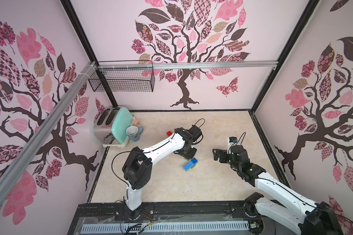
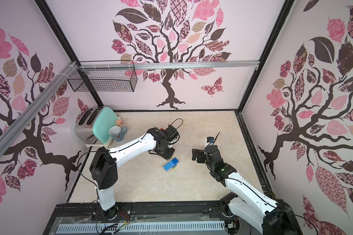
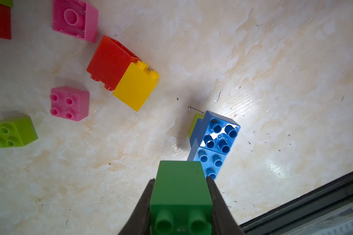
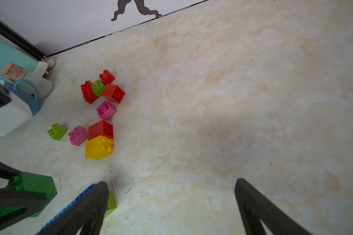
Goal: Assemble the number 4 with lego
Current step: Assemble the lego brick with the lego brick.
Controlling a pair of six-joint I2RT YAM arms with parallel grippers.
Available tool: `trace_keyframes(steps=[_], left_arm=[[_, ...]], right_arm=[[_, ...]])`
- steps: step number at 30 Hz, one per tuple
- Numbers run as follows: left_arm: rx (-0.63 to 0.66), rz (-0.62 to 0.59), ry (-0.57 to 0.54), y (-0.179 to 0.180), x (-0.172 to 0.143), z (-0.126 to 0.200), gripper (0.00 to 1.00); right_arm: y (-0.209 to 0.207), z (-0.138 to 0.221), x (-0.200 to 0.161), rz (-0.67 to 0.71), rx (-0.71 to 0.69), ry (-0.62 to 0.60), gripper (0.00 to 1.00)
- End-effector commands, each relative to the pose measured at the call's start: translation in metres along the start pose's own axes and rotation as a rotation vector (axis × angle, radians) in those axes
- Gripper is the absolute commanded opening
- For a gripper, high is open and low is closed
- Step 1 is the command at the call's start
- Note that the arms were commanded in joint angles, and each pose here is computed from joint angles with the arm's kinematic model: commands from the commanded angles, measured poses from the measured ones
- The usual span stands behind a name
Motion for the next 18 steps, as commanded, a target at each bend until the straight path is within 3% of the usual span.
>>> trace_keyframes(steps=[1,10,18], left_arm=[[-0.012,-0.055,-0.052,-0.019,0.012,0.014,0.00],[0.013,-0.271,-0.062,-0.027,0.002,-0.003,0.00],[-0.008,-0.315,-0.042,-0.029,-0.001,-0.017,0.00]], right_arm=[[-0.005,-0.003,-0.001,-0.014,-0.035,0.011,1.00],[-0.006,-0.011,-0.006,-0.017,-0.045,0.032,0.99],[-0.006,-0.009,-0.006,-0.026,-0.035,0.024,1.00]])
Point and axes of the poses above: each gripper's point midway between its finger pads, its own z axis back along the fingers, its own y axis along the line the jaws close on, x = y × z, the point moved 1 cm from there along z, back along the fingers
